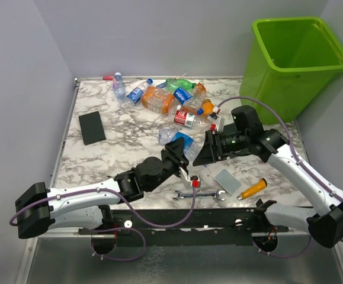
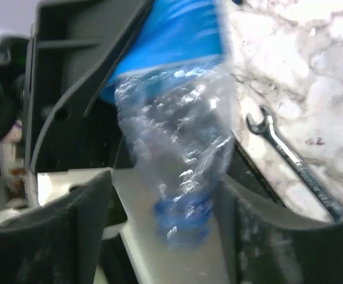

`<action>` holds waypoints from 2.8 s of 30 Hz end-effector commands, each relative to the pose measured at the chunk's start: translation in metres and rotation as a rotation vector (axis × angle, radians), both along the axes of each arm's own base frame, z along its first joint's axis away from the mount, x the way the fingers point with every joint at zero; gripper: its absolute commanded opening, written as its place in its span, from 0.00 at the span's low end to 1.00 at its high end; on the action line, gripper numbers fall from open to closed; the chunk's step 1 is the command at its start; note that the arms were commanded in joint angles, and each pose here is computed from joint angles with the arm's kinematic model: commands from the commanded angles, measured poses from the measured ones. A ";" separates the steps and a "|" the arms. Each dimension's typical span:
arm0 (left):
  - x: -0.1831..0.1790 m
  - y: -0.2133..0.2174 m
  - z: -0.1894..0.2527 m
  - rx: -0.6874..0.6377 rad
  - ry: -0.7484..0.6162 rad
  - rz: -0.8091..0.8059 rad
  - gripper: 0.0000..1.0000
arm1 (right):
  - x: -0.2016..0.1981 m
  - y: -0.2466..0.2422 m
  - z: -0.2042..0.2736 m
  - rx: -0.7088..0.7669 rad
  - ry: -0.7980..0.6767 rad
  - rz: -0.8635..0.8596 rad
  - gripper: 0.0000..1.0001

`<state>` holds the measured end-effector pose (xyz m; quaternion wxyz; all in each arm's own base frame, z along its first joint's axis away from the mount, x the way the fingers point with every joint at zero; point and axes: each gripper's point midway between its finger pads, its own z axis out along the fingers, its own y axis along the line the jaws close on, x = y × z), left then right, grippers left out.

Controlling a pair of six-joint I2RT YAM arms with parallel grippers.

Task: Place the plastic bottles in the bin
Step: Pick up the plastic bottle at the center of the board, then place the plastic bottle in the trash bin.

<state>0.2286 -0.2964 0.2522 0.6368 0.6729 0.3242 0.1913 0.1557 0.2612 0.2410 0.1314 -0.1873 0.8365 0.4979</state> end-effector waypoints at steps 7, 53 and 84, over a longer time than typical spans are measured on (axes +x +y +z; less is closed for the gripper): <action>-0.002 0.006 0.020 -0.376 0.340 0.112 0.22 | 0.036 -0.037 0.133 0.074 -0.591 -0.308 0.91; -0.014 -0.046 0.006 -1.057 1.575 -0.230 0.99 | 0.080 -0.017 0.126 0.137 -0.805 -0.362 0.01; 0.031 0.065 0.042 -1.521 0.932 0.135 0.99 | 0.288 -0.349 0.382 -0.263 -1.206 -2.063 0.01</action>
